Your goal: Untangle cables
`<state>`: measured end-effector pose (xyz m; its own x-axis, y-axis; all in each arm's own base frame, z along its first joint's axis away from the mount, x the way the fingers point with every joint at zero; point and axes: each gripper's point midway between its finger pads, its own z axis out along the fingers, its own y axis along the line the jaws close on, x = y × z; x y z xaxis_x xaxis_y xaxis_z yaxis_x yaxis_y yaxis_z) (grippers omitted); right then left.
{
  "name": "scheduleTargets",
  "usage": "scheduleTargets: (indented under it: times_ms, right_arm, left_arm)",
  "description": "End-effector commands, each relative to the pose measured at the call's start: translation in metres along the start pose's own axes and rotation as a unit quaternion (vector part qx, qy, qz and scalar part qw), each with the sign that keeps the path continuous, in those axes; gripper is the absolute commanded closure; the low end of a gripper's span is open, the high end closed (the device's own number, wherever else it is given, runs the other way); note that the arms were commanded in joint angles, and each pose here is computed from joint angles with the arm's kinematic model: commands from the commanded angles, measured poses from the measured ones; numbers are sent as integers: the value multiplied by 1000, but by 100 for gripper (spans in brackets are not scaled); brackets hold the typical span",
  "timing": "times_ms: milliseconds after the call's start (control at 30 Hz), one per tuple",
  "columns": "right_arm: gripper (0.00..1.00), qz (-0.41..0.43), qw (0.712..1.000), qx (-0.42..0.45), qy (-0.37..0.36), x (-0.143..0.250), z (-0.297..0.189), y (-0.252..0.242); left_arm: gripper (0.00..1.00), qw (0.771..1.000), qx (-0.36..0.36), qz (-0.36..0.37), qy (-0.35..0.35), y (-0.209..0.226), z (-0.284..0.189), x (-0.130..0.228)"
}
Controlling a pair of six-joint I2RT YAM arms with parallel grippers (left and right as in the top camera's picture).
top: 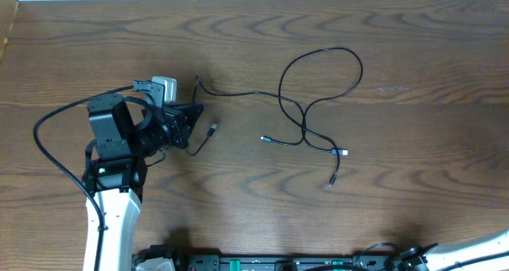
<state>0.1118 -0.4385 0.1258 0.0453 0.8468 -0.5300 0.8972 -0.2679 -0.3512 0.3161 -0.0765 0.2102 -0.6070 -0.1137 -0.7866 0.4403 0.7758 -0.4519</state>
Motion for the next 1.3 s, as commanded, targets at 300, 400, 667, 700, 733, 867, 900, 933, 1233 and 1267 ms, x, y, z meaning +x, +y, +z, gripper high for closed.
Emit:
scheduleTargets:
  times_ms: [300, 400, 667, 700, 733, 867, 900, 933, 1233, 1267]
  right_arm:
    - [83, -6, 999, -28, 17, 9, 9, 16]
    - [62, -6, 999, -34, 19, 9, 8, 18]
    - [1, -67, 993, -99, 13, 10, -2, 50]
    - [1, -78, 991, -109, 12, 11, -5, 55]
    - [1, -92, 987, -128, 11, 13, -10, 63]
    - [1, -167, 957, -239, 7, 23, -43, 103]
    - [1, -202, 936, -287, 2, 28, -58, 119]
    - [1, -240, 911, -336, -4, 35, -75, 134]
    - [1, -436, 656, -616, -26, 140, -234, 204]
    - [1, -451, 642, -619, -24, 154, -244, 207]
  left_arm:
    - [92, 1000, 1, 11, 0, -1, 0, 0]
    - [92, 1000, 1, 11, 0, -1, 0, 0]
    - [92, 1000, 1, 11, 0, -1, 0, 0]
    - [92, 1000, 1, 11, 0, -1, 0, 0]
    - [92, 1000, 1, 11, 0, -1, 0, 0]
    - [92, 1000, 1, 11, 0, -1, 0, 0]
    - [92, 1000, 1, 10, 0, -1, 0, 0]
    - [92, 1000, 1, 10, 0, -1, 0, 0]
    - [92, 997, 70, 21, -7, -27, -3, -4]
    - [92, 996, 82, 24, -11, -32, -5, -6]
